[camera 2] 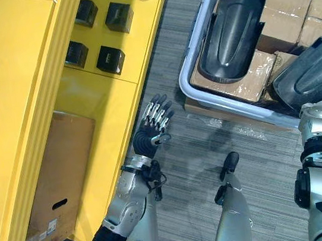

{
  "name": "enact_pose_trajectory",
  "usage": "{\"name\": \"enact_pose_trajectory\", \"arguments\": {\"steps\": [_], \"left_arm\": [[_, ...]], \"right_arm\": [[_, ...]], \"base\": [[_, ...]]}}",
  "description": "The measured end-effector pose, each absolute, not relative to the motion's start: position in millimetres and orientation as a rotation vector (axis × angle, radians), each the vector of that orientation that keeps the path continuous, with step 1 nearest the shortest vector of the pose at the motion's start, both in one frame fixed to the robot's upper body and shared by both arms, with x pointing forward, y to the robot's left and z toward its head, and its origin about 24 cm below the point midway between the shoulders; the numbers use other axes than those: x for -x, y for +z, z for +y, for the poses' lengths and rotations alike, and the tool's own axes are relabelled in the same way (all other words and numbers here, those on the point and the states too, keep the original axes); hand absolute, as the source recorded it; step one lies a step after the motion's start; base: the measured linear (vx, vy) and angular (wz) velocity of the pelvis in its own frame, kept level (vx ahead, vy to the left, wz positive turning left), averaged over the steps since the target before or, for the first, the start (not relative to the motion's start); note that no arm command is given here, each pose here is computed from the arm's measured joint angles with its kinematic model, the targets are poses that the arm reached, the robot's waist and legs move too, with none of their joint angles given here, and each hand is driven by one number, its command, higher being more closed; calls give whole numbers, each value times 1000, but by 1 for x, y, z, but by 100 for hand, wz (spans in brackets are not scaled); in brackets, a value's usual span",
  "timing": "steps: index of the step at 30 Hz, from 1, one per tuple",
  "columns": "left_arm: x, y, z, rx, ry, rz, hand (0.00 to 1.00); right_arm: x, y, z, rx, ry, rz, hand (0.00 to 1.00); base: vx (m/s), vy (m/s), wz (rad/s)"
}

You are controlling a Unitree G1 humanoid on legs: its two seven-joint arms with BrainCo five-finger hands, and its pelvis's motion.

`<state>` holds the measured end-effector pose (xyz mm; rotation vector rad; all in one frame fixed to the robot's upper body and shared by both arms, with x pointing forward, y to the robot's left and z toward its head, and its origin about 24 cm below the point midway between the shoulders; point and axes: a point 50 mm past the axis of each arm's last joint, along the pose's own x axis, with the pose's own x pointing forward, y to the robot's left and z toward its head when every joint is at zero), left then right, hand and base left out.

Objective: Walk over and take plastic housings, then place them on the shelf

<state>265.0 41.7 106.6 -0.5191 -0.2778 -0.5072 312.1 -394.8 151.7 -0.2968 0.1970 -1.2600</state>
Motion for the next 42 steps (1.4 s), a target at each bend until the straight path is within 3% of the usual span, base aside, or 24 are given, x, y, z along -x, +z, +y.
{"name": "enact_pose_trajectory", "arguments": {"steps": [12, 20, 27, 32, 42], "left_arm": [[-276, 118, 62, 327, -442, -338, 0], [-323, 158, 77, 50, -428, -336, 0], [-357, 176, 82, -69, -421, -215, 0], [-364, 181, 68, 167, -544, -64, 0], [-374, 181, 60, 391, -595, 45, 0]], "right_arm": [[-329, 198, -383, 442, -1224, 41, 100], [-348, 251, -347, 497, -1090, -208, 100], [-352, 293, -307, 513, -946, -483, 100], [-361, 294, -274, 528, -795, -563, 100], [-376, 279, -229, 583, -602, -594, 100]], "base": [[-33, 11, -4], [21, 3, -31], [24, 15, -24], [45, 18, -17], [23, 20, -7]]}}
